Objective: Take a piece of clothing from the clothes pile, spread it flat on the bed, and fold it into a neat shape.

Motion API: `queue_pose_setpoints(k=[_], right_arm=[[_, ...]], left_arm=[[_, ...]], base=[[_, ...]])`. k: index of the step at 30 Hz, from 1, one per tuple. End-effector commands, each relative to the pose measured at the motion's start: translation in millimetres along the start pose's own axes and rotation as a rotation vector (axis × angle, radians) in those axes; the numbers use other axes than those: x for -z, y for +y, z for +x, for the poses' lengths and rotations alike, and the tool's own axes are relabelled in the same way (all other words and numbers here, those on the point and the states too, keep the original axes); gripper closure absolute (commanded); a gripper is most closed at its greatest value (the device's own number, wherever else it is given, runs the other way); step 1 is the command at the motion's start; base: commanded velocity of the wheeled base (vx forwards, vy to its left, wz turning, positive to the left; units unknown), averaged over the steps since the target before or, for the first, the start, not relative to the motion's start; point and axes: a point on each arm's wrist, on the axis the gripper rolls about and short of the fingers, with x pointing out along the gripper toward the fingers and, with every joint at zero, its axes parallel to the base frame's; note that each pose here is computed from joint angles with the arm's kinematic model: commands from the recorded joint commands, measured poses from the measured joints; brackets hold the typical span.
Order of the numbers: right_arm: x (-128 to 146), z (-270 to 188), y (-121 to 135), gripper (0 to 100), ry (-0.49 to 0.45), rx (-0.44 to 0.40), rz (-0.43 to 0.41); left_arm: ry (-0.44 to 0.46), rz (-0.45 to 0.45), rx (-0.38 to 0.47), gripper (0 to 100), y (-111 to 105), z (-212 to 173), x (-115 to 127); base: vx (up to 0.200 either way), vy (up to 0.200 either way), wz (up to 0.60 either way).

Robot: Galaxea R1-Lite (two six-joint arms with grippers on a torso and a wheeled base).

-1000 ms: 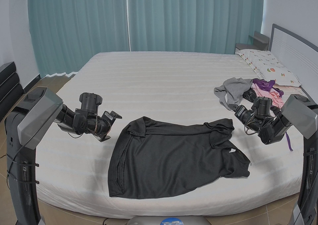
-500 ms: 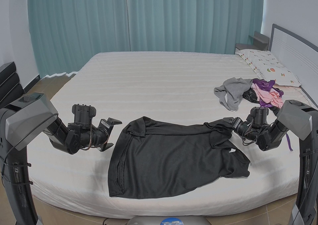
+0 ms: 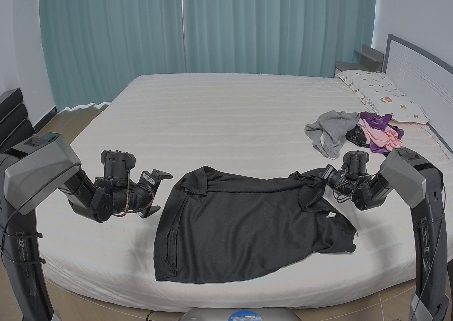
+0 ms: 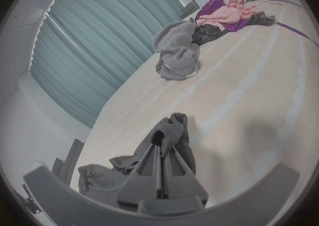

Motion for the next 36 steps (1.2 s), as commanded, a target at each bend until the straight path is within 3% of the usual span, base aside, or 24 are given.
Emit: queue_pose_setpoints(k=[1,7,11,15,16,26,36], right_arm=[[-10,18,6,100,-0.075,-0.025,-0.005],[-50,27,39,100,-0.258,-0.13,-0.022],[-59,43,43,100,-0.358,-0.122,-0.025],[-56,54,37,100,-0.349,-0.077,-0.037],[-55,55,36,0,-0.347,-0.075,-0.037],[-52,48,23,0,-0.292,-0.014,-0.034],[-59,-21,22,0,-0.174,-0.016,-0.005]], left_arm=[[0.001,0.0,-0.005,0,1,-2,1],[0.003,0.002,-0.008,0,1,-1,3],[0.004,0.003,-0.008,0,1,-1,4],[0.004,0.003,-0.008,0,1,-1,4],[0.004,0.003,-0.006,0,1,-1,4],[0.004,0.003,-0.008,0,2,-1,4],[0.008,0.007,-0.01,0,2,-1,5]], base=[[0.0,0.0,0.0],[0.0,0.0,0.0],[0.0,0.0,0.0],[0.0,0.0,0.0],[0.0,0.0,0.0],[0.0,0.0,0.0],[0.0,0.0,0.0]])
